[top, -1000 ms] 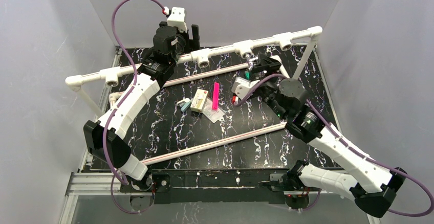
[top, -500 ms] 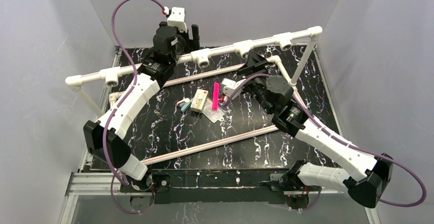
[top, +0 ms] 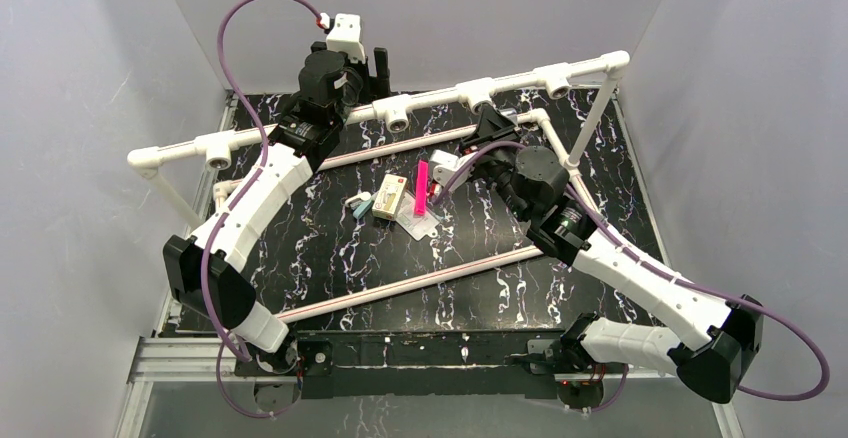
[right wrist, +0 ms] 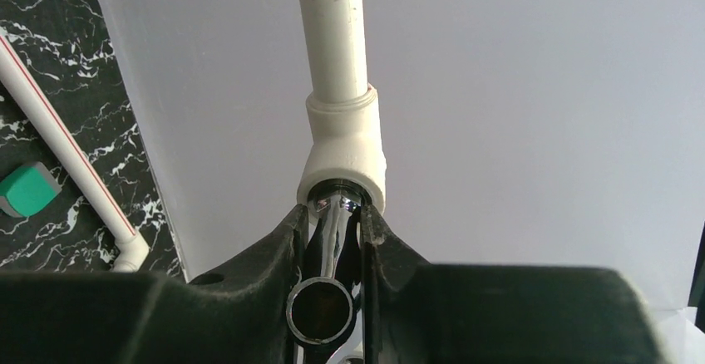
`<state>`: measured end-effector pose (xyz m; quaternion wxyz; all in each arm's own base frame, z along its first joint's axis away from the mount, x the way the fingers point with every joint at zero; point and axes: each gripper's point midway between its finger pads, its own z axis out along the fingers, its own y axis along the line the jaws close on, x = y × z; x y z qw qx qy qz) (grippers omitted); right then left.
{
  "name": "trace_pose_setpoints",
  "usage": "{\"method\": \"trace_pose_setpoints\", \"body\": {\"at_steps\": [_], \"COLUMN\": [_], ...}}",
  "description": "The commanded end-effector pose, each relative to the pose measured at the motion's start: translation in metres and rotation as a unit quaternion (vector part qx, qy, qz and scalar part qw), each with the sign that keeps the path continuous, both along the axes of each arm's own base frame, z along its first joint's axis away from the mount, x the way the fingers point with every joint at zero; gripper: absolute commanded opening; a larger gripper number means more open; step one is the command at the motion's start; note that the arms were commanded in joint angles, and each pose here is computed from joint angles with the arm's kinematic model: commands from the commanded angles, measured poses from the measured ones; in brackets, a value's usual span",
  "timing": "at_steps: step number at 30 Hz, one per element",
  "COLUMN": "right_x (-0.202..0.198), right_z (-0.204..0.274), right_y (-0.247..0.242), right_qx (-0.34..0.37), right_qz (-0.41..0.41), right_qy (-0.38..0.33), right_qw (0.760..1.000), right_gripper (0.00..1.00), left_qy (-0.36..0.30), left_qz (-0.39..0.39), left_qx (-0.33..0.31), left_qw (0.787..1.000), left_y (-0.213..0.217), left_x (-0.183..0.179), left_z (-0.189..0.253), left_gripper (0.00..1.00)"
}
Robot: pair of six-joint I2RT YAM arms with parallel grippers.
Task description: Install the water faucets
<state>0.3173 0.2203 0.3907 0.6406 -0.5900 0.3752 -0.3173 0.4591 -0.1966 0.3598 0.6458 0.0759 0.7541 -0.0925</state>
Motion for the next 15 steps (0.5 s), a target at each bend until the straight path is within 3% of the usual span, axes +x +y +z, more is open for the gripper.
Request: {"method": "trace_pose_setpoints", "body": {"at_steps": [1, 9, 13, 15], "right_x": [0.0, -0.003, -0.007, -0.01], "right_z": [0.014, -0.007, -0.01, -0.008], "right_y": [-0.006, -0.001, 0.001, 0.002], "right_qx": [0.057, 0.18, 0.278, 0.348], "right_qz": [-0.006, 0.007, 0.015, 0.02], "right_qy": [-0.011, 0.07, 0.118, 0.15], "right_qw": [0.998, 0.981, 0.953, 0.925], "right_gripper": [0.01, 0.01, 0.01, 0.01], "left_qy": [0.114, 0.114, 0.116, 0.117], "left_qz": [-0.008, -0.007, -0.008, -0.008], "left_qx": [0.062, 0.062, 0.062, 0.063], "left_qw": [0.992, 0.991, 0.991, 0.991], "left_y": [0.001, 0.001, 0.0, 0.0], "left_x": [-0.013, -0.012, -0.012, -0.012], "left_z": [-0.085, -0.085, -0.086, -0.087], "left_gripper": [0.8, 0.8, 0.8, 0.8]}}
